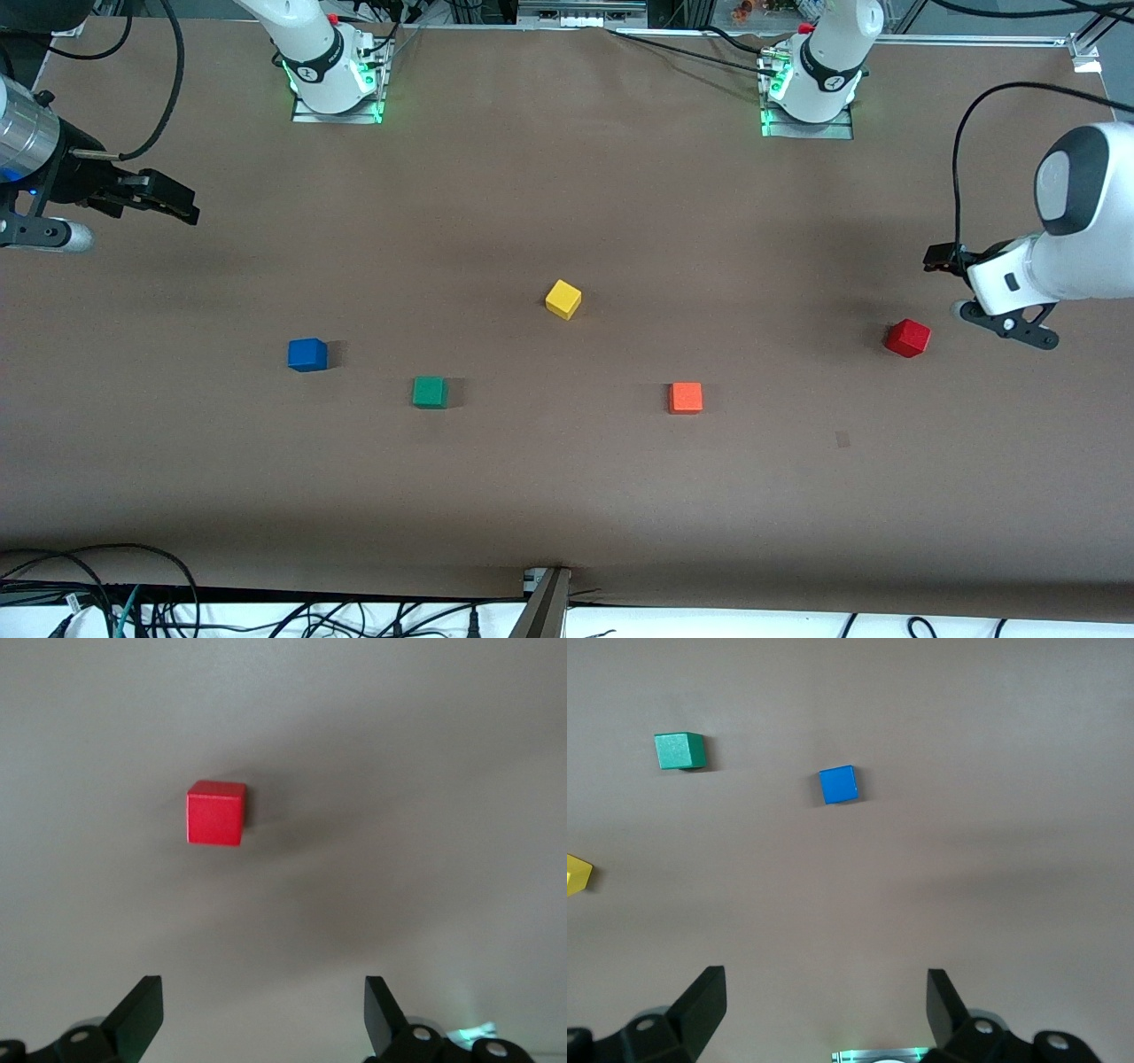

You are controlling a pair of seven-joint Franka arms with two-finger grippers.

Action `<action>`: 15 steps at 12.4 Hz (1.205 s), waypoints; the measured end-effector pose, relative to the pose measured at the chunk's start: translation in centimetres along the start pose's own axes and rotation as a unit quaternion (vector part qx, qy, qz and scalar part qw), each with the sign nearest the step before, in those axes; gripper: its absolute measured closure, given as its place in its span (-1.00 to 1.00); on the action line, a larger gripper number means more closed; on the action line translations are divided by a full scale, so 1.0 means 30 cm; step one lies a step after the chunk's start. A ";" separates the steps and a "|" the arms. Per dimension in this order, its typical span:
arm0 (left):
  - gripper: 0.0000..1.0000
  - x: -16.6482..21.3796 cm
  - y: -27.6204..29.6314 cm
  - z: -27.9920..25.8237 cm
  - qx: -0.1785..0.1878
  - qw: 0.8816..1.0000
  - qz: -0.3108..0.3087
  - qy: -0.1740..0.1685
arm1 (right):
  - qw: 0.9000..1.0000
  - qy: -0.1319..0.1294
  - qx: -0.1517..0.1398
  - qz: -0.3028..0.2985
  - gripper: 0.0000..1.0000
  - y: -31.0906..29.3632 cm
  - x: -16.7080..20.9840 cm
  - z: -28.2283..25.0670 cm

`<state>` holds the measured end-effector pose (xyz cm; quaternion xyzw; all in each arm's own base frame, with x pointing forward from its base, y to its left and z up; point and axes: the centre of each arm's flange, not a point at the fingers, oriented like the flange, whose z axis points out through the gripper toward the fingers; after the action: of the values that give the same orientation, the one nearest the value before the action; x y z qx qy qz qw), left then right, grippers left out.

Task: Pass red block to right arm, stack on blue
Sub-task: 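Move the left gripper down over the red cube, then close the left gripper on the red cube and lift it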

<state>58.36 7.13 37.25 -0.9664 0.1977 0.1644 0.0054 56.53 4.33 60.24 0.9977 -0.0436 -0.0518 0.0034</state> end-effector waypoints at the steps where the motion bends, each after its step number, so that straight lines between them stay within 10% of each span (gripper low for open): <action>1: -1.00 0.007 -0.033 0.069 0.000 1.000 0.008 0.008 | 1.000 0.000 0.000 0.000 -1.00 0.000 0.000 0.000; 15: -1.00 0.046 -0.158 0.599 0.032 0.991 0.062 0.118 | 1.000 0.000 0.000 0.000 -1.00 0.000 0.000 0.000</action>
<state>55.71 12.31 19.56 -0.9643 0.2614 0.0427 0.0028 56.53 4.31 60.24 0.9977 -0.0437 -0.0517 0.0034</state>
